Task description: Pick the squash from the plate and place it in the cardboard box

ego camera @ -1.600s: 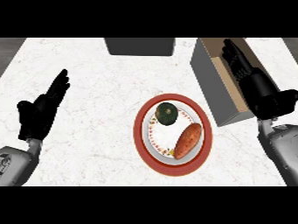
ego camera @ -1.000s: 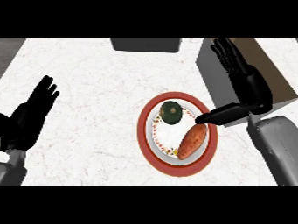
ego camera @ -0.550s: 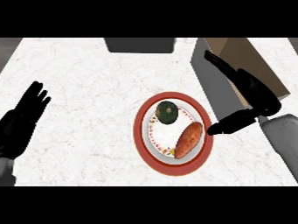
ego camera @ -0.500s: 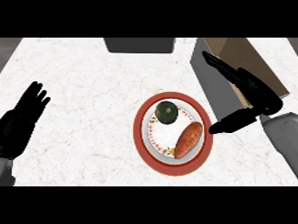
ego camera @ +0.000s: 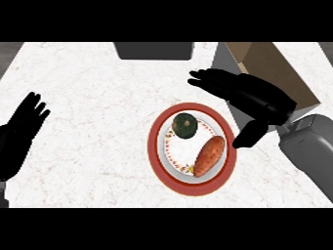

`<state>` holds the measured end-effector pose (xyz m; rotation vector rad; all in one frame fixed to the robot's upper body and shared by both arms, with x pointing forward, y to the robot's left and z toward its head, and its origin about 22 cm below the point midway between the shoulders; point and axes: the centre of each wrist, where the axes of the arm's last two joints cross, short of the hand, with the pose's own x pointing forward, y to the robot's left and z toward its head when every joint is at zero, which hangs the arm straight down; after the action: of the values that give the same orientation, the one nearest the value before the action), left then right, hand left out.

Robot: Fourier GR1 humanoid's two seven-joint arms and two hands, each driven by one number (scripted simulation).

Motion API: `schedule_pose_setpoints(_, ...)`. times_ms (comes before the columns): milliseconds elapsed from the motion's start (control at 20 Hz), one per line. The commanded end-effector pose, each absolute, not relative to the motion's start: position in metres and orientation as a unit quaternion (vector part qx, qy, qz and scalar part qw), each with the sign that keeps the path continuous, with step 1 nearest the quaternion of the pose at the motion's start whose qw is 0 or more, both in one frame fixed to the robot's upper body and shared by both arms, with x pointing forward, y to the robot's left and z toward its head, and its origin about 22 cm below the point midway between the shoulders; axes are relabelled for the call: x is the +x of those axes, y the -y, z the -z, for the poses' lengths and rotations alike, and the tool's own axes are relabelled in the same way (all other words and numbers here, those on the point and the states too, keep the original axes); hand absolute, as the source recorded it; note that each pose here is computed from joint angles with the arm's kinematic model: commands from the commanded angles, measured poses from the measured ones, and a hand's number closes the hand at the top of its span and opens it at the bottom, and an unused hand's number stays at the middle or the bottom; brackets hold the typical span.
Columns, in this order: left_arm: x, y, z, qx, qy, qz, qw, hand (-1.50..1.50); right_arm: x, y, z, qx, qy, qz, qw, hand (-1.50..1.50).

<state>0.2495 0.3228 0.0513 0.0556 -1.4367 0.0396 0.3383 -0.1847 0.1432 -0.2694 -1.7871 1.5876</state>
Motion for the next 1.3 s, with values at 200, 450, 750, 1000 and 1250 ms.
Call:
schedule_pose_setpoints(200,0.25,-0.309,-0.04,0.022,0.665,-0.022,0.746,0.0,0.321,0.129,-0.147,-0.131,0.591,-0.687,0.402,-1.5)
schedule_pose_setpoints(450,0.241,-0.322,-0.044,0.033,0.656,-0.017,0.754,0.0,0.339,0.133,-0.141,-0.137,0.572,-0.683,0.433,-1.5)
schedule_pose_setpoints(750,0.239,-0.321,-0.049,0.022,0.659,-0.019,0.752,0.0,0.321,0.127,-0.13,-0.152,0.538,-0.706,0.435,-1.5)
schedule_pose_setpoints(1000,0.244,-0.322,-0.047,0.019,0.658,-0.018,0.752,0.0,0.346,0.119,-0.117,-0.144,0.541,-0.706,0.434,-1.5)
schedule_pose_setpoints(1250,0.248,-0.307,-0.036,0.017,0.659,-0.016,0.752,0.0,0.347,0.122,-0.093,-0.13,0.562,-0.697,0.427,-1.5)
